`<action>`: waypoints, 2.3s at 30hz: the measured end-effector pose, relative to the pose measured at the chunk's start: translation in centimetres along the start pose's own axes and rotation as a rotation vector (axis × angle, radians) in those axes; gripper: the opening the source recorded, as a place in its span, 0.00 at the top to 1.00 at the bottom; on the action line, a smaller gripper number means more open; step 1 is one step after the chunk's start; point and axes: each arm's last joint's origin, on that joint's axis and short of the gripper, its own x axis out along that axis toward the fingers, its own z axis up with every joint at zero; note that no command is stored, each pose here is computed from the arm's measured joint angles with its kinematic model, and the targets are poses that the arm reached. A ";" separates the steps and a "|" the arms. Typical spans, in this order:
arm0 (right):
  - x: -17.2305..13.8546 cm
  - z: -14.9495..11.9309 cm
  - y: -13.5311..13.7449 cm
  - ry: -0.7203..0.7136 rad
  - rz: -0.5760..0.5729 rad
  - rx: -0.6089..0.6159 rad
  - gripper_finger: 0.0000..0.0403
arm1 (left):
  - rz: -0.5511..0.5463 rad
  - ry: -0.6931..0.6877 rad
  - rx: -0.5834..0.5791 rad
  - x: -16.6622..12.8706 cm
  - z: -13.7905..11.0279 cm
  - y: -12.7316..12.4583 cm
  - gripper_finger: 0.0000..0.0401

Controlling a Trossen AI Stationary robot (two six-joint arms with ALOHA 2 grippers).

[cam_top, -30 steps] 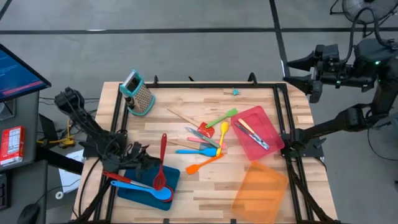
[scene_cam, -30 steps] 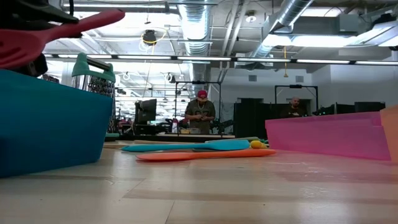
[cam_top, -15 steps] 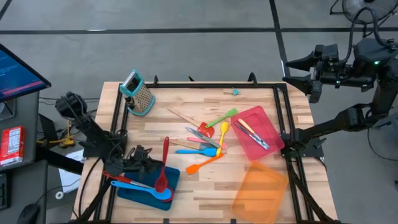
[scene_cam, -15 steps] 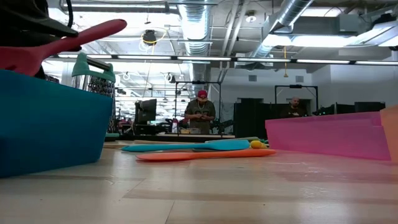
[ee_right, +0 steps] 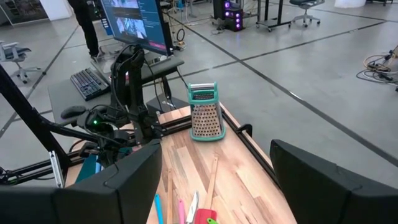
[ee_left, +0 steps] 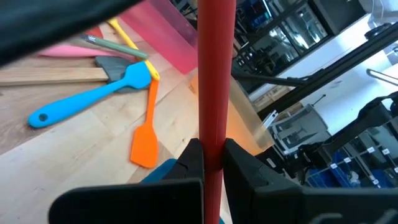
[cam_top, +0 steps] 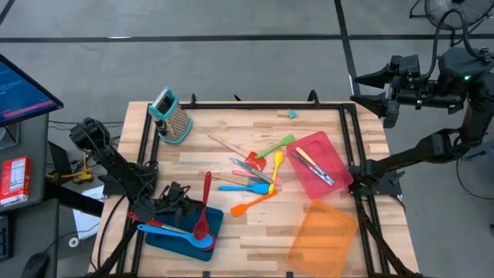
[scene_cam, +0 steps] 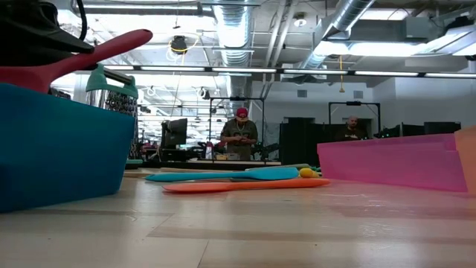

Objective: Pick & Place Kitchen Items
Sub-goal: Put the red serving spoon into the blue bin

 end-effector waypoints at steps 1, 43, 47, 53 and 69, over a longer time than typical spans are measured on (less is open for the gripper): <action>0.2 0.0 0.0 0.004 -0.001 -0.001 0.28 | 0.000 0.000 0.000 0.0 0.0 0.0 0.98; 0.2 0.0 0.0 0.004 -0.001 -0.013 0.28 | -0.038 0.084 0.023 0.2 -0.3 -0.4 0.97; 0.2 0.0 0.0 0.004 -0.001 -0.013 0.28 | -0.058 0.127 0.099 0.2 -0.4 -0.4 0.91; 0.2 0.0 0.0 0.004 0.000 -0.013 0.28 | -0.056 0.134 0.130 0.1 -0.5 -0.3 0.80; 0.2 0.0 0.0 0.004 0.000 -0.032 0.28 | -0.122 0.096 0.068 -0.5 1.2 -1.6 0.60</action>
